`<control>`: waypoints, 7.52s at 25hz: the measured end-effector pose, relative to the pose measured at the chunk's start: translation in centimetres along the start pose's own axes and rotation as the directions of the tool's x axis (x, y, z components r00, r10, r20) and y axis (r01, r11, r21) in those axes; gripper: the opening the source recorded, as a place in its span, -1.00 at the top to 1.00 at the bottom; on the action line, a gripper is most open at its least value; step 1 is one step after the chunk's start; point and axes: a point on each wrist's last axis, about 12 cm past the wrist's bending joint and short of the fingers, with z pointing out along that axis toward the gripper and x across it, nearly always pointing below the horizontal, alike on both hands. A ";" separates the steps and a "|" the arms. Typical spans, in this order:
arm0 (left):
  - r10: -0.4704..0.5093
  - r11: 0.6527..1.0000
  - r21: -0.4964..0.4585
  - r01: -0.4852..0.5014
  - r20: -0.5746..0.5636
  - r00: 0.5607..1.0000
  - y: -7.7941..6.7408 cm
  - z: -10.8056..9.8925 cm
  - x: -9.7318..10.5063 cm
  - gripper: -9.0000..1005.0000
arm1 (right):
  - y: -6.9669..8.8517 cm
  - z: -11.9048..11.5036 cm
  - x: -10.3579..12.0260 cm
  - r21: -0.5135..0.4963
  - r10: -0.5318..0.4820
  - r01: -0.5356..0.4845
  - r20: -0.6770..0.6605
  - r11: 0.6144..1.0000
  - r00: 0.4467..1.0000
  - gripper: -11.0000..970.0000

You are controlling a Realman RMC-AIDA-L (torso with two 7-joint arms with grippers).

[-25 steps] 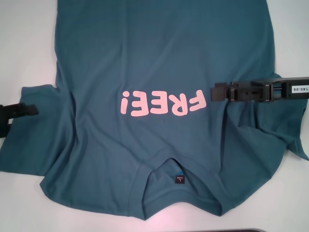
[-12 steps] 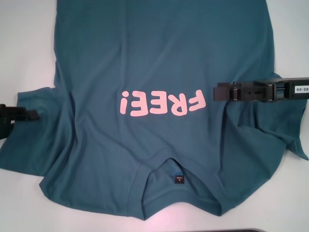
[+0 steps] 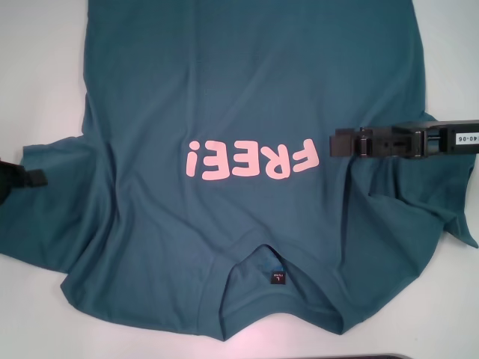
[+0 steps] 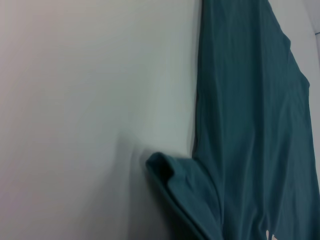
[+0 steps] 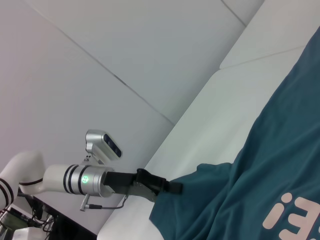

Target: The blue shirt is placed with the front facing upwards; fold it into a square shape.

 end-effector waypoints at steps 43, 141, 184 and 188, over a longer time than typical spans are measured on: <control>0.007 0.995 0.103 0.006 -0.121 0.993 -6.3 6.2 -0.3 0.97 | 0.0 0.1 -0.1 -0.003 0.008 -0.008 -0.005 1.000 1.000 -0.84; 0.815 0.313 0.518 -0.796 0.284 0.505 -5.7 3.4 8.2 -0.30 | -0.3 -1.1 0.2 0.033 -0.056 0.057 -0.020 0.998 0.998 -0.70; 0.802 0.310 0.458 -0.833 0.345 0.487 -5.5 3.5 8.3 -0.29 | -3.4 -11.7 2.4 0.482 0.432 -0.364 -0.035 0.797 0.901 -0.63; 0.801 0.311 0.456 -0.834 0.347 0.489 -5.5 3.5 8.3 -0.29 | -3.5 -11.6 2.4 0.482 0.434 -0.369 -0.025 0.795 0.901 -0.63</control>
